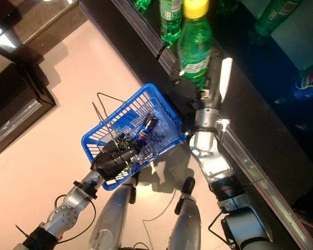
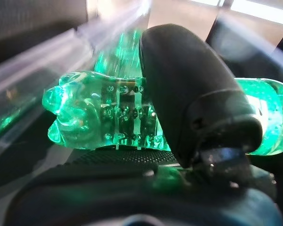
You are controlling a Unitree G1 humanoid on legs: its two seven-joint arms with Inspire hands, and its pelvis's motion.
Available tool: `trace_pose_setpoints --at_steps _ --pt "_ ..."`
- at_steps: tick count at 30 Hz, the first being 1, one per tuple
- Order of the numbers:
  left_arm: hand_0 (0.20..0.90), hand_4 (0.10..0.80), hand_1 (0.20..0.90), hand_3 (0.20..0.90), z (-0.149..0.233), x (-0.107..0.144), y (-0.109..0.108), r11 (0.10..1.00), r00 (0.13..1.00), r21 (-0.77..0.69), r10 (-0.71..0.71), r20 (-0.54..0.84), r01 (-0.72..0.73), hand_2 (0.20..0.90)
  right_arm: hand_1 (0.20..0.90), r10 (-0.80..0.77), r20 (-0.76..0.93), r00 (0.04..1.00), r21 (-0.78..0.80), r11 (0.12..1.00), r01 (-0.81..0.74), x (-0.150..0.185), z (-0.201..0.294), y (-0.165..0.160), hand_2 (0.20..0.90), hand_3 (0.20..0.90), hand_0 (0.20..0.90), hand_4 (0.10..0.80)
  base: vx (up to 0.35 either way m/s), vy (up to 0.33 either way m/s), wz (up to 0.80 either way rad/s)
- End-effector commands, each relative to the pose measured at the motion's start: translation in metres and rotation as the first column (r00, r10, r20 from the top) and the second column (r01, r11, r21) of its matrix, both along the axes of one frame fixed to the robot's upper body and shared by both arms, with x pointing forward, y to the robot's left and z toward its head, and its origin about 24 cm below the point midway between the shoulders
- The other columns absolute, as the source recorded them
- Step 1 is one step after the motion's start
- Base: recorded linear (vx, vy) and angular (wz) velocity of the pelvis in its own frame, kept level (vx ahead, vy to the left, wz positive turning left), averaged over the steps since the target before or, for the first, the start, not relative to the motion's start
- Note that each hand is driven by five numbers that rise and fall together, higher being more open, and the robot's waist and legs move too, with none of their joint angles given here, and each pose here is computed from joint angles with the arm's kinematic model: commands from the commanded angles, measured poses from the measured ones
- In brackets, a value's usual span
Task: Pick up the drink and place into the basket.
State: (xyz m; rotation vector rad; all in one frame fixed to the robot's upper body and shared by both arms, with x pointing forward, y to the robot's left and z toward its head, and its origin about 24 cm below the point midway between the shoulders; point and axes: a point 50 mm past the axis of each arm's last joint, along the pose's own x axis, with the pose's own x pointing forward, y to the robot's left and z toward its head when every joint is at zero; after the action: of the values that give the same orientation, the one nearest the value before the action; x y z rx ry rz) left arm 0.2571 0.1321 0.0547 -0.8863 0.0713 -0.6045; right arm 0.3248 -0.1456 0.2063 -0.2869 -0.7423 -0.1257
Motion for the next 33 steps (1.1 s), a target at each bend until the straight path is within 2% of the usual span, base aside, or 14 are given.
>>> trace_pose_setpoints --at_steps 1,8,14,20,27,33 --pt "0.3 0.1 0.3 0.2 0.142 -0.028 -0.033 0.939 0.719 -0.197 -0.071 0.692 0.281 0.3 0.3 0.256 0.497 0.829 -0.143 0.967 -0.213 -0.06 0.1 0.034 0.3 0.2 0.3 0.1 0.0 0.0 0.0" --pt "0.3 0.1 0.3 0.2 0.145 -0.03 -0.039 0.933 0.716 -0.196 -0.085 0.693 0.301 0.3 0.3 0.432 0.398 0.809 -0.242 0.9 -0.361 -0.069 0.092 0.058 0.3 0.2 0.3 0.1 -0.004 0.001 0.0" --pt "0.3 0.1 0.3 0.2 0.147 -0.032 -0.046 0.923 0.694 -0.193 -0.1 0.713 0.331 0.3 0.3 0.451 0.183 0.874 -0.272 0.877 -0.395 -0.046 0.063 0.075 0.3 0.2 0.3 0.1 0.0 0.0 0.0" --pt "0.3 0.1 0.3 0.2 0.145 -0.033 -0.047 0.912 0.677 -0.2 -0.106 0.729 0.358 0.3 0.3 0.424 -0.048 0.904 -0.231 0.876 -0.423 -0.019 0.025 0.077 0.3 0.2 0.3 0.1 0.0 0.0 0.0" --pt "0.3 0.1 0.3 0.2 0.142 -0.036 -0.049 0.902 0.659 -0.194 -0.121 0.742 0.385 0.3 0.3 0.341 -0.257 0.904 -0.231 0.887 -0.401 -0.005 -0.028 0.079 0.3 0.2 0.3 0.1 -0.001 0.006 0.02" --pt "0.3 0.1 0.3 0.2 0.14 -0.036 -0.05 0.894 0.653 -0.194 -0.132 0.746 0.403 0.3 0.3 0.104 -0.223 0.969 -0.335 0.926 -0.177 0.012 -0.038 0.06 0.3 0.2 0.3 0.1 0.0 0.0 0.0"
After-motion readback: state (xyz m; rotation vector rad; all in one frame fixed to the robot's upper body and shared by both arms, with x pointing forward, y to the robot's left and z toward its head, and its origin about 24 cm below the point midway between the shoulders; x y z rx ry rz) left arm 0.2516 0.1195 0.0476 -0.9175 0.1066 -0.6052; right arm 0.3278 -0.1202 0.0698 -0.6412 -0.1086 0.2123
